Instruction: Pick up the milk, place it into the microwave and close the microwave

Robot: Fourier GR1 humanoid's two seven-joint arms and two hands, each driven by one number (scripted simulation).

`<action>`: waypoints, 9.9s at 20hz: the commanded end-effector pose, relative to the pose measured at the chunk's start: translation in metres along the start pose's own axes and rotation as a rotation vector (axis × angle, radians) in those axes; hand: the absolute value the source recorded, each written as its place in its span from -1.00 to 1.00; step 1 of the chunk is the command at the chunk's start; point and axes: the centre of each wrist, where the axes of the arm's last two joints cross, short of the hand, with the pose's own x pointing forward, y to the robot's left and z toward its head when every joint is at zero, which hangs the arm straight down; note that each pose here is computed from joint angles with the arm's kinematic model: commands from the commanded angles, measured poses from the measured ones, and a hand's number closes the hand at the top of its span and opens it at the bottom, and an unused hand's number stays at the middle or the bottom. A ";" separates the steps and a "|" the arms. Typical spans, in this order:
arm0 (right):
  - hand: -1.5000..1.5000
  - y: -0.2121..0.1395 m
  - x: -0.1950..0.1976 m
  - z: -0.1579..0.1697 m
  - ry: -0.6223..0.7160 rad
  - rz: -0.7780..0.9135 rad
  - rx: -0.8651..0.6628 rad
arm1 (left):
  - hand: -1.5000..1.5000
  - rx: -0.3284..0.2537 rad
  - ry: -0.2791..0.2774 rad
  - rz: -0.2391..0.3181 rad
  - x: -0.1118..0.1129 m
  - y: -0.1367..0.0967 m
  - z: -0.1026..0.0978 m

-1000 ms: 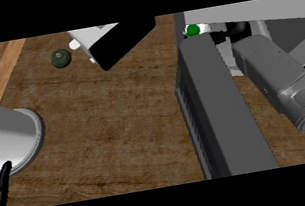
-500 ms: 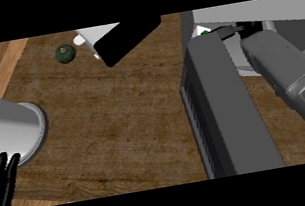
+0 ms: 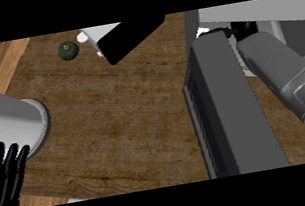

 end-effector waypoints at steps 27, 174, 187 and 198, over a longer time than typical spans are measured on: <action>-1.00 0.000 -0.021 0.020 0.079 -0.276 0.102 | -1.00 -0.047 0.009 0.017 -0.011 -0.044 -0.013; -1.00 -0.214 0.027 0.070 -0.402 -0.945 0.684 | 1.00 0.037 0.064 0.124 -0.124 -0.224 -0.221; -1.00 -0.215 0.027 0.069 -0.407 -0.992 0.739 | 1.00 0.042 0.052 0.131 -0.124 -0.225 -0.223; -1.00 -0.225 0.036 0.062 -0.443 -0.982 0.785 | 1.00 -0.018 0.038 0.077 -0.132 -0.226 -0.218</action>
